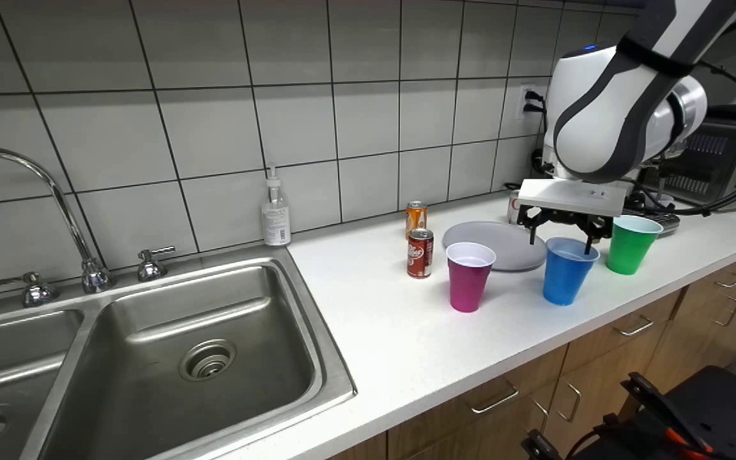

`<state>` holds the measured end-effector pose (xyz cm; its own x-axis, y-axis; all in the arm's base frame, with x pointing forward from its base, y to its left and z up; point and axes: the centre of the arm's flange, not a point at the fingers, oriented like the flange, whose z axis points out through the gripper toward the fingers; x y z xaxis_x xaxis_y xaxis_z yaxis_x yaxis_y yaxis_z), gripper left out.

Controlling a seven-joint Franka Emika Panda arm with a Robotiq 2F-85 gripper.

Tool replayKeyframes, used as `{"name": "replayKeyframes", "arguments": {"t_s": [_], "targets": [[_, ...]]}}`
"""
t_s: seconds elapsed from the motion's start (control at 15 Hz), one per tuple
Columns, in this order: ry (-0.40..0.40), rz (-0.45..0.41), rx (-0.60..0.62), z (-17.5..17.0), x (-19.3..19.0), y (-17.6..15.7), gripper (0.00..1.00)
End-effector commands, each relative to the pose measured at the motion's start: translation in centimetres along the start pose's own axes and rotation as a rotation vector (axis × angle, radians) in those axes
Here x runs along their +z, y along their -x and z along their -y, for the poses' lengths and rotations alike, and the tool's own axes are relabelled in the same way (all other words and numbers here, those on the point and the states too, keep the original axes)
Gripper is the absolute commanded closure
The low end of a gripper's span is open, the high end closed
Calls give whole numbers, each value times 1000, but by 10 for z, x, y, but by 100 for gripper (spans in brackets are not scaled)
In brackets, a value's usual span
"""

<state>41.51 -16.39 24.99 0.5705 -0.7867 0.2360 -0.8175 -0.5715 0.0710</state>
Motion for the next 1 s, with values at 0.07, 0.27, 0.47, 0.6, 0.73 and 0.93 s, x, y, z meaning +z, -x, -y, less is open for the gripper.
{"name": "replayKeyframes", "arguments": {"t_s": [0.07,0.27,0.47,0.6,0.73,0.93], "targets": [[-15,4,30,7,6,-9,0],[-16,6,48,11,10,-17,0],[-14,10,58,15,15,-23,0],[-13,14,60,18,18,-27,27],[-13,16,60,21,20,-29,42],[-11,18,53,24,21,-31,66]]}}
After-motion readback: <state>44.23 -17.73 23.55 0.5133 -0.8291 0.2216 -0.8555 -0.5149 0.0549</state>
